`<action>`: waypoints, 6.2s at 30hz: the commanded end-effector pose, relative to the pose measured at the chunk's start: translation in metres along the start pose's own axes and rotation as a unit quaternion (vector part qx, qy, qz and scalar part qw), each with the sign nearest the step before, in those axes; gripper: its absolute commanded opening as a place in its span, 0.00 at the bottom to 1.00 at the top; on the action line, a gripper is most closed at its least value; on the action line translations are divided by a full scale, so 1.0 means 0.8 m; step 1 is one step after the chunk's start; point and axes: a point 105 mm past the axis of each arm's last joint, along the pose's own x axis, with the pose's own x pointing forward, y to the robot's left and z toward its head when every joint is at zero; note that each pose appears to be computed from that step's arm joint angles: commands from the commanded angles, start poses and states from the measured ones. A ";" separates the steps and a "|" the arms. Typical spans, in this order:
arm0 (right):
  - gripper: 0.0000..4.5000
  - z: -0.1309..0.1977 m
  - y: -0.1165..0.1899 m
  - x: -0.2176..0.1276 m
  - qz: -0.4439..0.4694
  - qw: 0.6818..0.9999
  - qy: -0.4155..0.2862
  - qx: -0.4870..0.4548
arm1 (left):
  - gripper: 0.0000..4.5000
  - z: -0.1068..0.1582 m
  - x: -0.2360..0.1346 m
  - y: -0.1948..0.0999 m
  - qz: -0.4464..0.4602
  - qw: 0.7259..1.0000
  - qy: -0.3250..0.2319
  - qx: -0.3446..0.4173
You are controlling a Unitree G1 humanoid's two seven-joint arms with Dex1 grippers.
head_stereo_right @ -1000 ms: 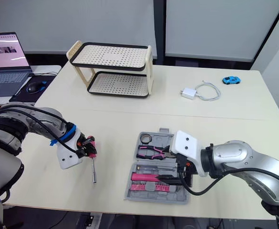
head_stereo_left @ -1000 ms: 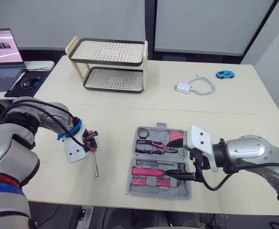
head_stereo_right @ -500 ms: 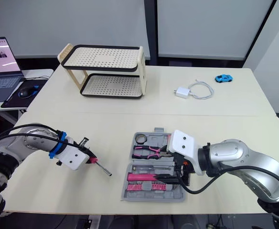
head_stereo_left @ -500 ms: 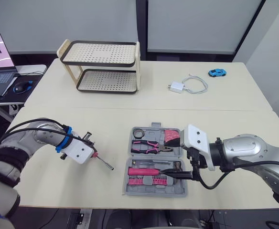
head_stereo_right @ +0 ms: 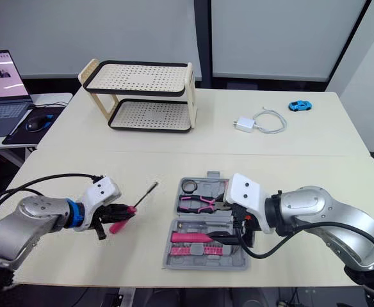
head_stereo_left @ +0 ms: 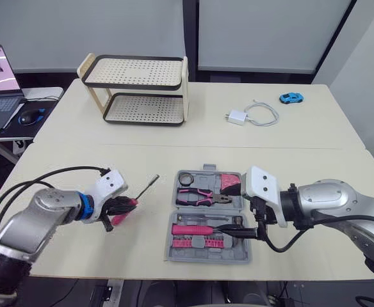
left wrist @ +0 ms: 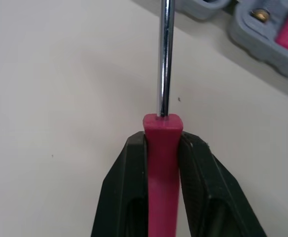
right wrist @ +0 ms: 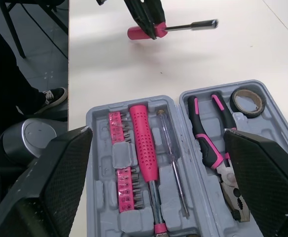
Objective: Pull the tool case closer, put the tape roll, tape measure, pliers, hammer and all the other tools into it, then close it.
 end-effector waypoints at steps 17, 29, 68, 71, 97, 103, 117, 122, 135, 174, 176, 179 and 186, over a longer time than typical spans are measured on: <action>1.00 0.012 -0.013 0.005 -0.007 0.999 -0.007 -0.032 | 0.12 -0.007 0.036 -0.004 0.148 0.975 0.000 -0.164; 1.00 0.010 -0.013 -0.004 -0.013 0.999 -0.003 -0.031 | 0.58 -0.018 0.025 -0.004 0.143 0.973 -0.043 -0.173; 1.00 0.015 -0.010 0.012 -0.039 0.998 -0.032 -0.039 | 0.87 -0.024 0.055 0.010 0.115 0.970 -0.179 -0.116; 1.00 0.015 -0.010 0.012 -0.038 0.998 -0.031 -0.039 | 0.87 -0.028 0.058 0.011 0.121 0.972 -0.166 -0.115; 1.00 0.012 -0.007 -0.012 -0.053 0.997 -0.037 -0.032 | 0.16 0.001 -0.013 -0.033 -0.002 0.978 -0.193 0.083; 1.00 -0.001 0.005 -0.042 -0.040 0.999 -0.011 -0.022 | 0.16 0.021 -0.046 -0.108 -0.157 0.947 -0.188 0.208; 1.00 -0.040 0.036 -0.074 -0.033 0.996 0.077 0.026 | 0.16 0.050 0.020 -0.186 -0.242 0.912 -0.134 0.302; 1.00 -0.047 0.040 -0.078 -0.026 0.995 0.093 0.036 | 0.16 0.051 0.042 -0.202 -0.253 0.913 -0.105 0.304; 1.00 -0.050 0.040 -0.076 -0.025 0.994 0.102 0.035 | 0.16 0.052 0.074 -0.221 -0.268 0.912 -0.066 0.303; 1.00 -0.046 0.039 -0.077 -0.028 0.994 0.103 0.039 | 0.16 0.057 0.084 -0.231 -0.305 0.901 -0.047 0.306; 1.00 -0.045 0.039 -0.077 -0.028 0.994 0.102 0.039 | 0.37 0.061 0.084 -0.232 -0.301 0.902 -0.056 0.305; 1.00 -0.044 0.040 -0.077 -0.028 0.994 0.101 0.040 | 0.56 0.068 0.081 -0.232 -0.300 0.903 -0.068 0.299; 1.00 -0.043 0.039 -0.077 -0.032 0.994 0.096 0.043 | 0.83 0.088 0.060 -0.221 -0.298 0.906 -0.108 0.282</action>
